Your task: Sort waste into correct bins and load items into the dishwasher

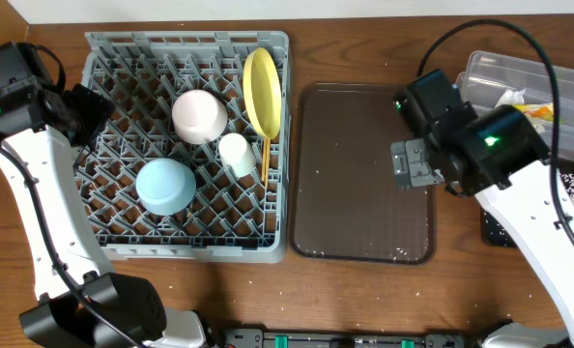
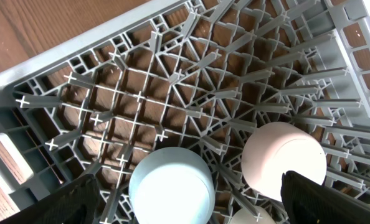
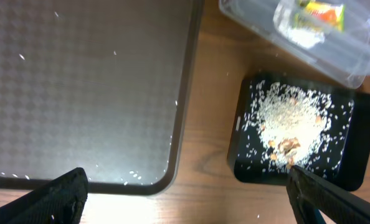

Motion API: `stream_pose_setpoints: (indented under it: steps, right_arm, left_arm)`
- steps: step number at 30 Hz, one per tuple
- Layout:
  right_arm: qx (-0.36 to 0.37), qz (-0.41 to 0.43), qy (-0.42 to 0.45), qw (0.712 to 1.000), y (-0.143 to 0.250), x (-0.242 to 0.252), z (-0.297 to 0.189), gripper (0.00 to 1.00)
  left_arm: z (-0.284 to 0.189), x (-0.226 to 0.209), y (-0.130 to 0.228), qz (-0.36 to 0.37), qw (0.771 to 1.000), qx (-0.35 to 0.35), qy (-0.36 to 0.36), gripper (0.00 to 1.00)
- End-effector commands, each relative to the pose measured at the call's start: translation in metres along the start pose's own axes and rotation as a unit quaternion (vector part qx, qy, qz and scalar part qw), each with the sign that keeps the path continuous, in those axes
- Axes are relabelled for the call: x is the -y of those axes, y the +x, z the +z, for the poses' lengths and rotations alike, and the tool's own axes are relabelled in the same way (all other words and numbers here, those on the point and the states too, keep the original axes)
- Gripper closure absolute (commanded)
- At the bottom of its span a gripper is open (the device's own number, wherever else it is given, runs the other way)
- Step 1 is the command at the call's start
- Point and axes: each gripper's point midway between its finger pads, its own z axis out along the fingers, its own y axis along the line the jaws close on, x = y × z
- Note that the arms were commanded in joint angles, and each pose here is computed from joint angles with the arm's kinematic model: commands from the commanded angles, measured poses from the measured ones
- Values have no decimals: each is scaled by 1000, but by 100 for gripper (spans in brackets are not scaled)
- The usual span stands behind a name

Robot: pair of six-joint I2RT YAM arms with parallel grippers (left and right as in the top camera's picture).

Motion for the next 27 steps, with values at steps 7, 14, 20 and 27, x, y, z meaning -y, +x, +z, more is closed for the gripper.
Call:
stream_pose_setpoints:
  steps: [7,14,20,27]
  right_arm:
    - [-58,1,-49,997,26,-18,4,1]
    - [-56,1,-71,996,25,-26,4,1]
    - [9,-94,-95,991,7,-37,13,1]
    - [131,-84,-119,981,9,-37,38,1]
  left_arm:
    - [1,-2,0,-5,1000,-1,-4,7]
    - [1,-2,0,-5,1000,-1,-4,7]
    - [1,-2,0,-5,1000,-1,-4,6]
    - [1,-2,0,-5,1000,-1,-4,6]
